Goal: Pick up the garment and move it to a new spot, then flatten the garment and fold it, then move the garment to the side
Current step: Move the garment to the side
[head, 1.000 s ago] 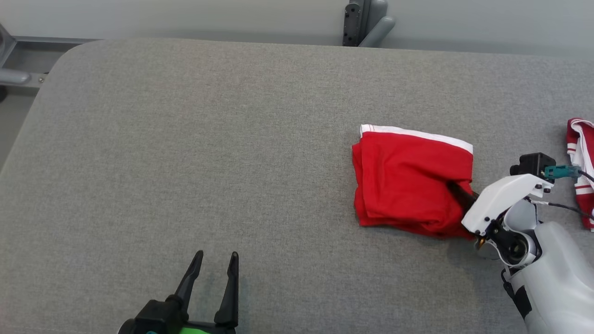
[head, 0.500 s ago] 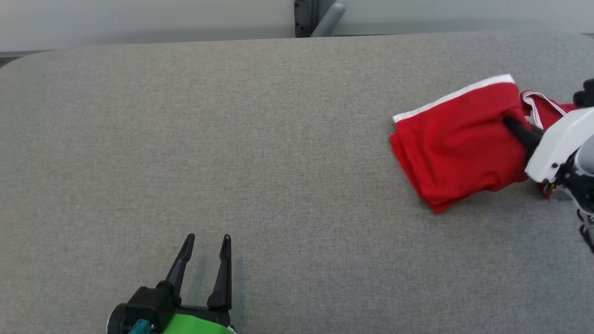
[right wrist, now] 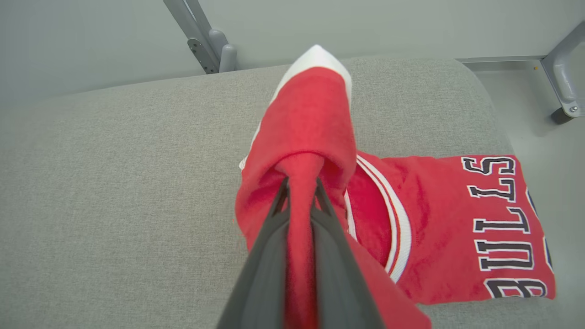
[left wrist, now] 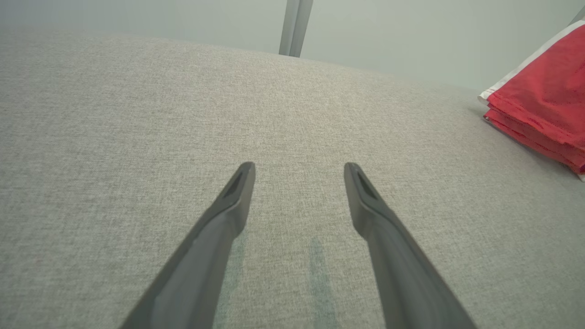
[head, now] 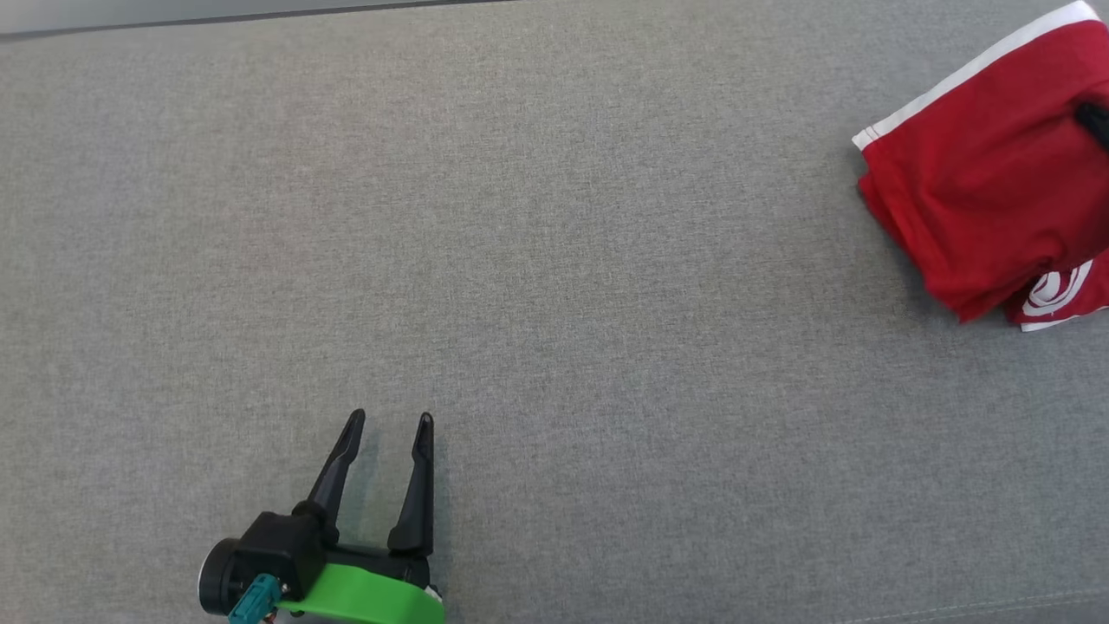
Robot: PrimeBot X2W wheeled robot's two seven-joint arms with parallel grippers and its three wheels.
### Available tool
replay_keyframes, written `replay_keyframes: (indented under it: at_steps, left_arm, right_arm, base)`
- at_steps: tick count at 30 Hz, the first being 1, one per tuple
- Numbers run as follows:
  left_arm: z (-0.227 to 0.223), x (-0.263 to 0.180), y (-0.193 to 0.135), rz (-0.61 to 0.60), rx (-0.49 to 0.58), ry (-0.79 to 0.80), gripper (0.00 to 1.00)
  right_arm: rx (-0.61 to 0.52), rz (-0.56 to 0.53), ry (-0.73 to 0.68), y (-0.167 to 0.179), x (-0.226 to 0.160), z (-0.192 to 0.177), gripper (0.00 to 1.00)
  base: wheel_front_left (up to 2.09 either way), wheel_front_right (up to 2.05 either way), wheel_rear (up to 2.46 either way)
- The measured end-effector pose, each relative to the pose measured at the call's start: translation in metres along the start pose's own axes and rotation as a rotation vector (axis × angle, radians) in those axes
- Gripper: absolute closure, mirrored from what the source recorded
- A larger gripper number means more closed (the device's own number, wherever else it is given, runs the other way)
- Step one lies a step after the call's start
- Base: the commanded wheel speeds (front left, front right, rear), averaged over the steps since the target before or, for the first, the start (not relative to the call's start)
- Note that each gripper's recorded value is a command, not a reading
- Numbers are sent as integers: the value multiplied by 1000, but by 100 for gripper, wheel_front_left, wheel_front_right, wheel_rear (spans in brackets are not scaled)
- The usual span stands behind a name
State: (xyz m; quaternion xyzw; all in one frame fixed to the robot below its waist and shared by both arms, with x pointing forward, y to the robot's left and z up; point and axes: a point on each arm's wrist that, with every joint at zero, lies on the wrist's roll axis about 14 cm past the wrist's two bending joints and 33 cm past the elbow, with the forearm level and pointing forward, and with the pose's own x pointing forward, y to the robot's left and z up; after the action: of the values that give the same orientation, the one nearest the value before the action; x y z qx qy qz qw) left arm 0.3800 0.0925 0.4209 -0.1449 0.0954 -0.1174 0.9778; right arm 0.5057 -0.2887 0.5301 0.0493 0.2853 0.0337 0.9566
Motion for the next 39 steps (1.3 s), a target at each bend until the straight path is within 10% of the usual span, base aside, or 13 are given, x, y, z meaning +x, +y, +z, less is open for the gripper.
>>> replay_keyframes:
  at_steps: [21,22,23,24,25,39]
  left_arm:
    - [-15,4,24,43,37,48,0]
    - [-16,4,25,46,37,50,0]
    - [-16,4,25,48,37,52,0]
    - [-17,4,26,51,36,54,0]
    - [-18,4,27,54,36,56,0]
    - [-7,5,24,55,31,22,0]
  right_arm:
    - [-137,-402,143,-117,19,-46,100]
    - [-144,-421,142,-123,19,-46,75]
    - [-144,-437,141,-129,20,-48,27]
    - [-151,-449,144,-132,21,-51,27]
    - [-164,-464,146,-136,22,-53,0]
    - [-268,-359,-209,-93,38,-10,0]
  base:
    - [0,0,0]
    - [0,0,0]
    - [0,0,0]
    - [0,0,0]
    - [0,0,0]
    - [0,0,0]
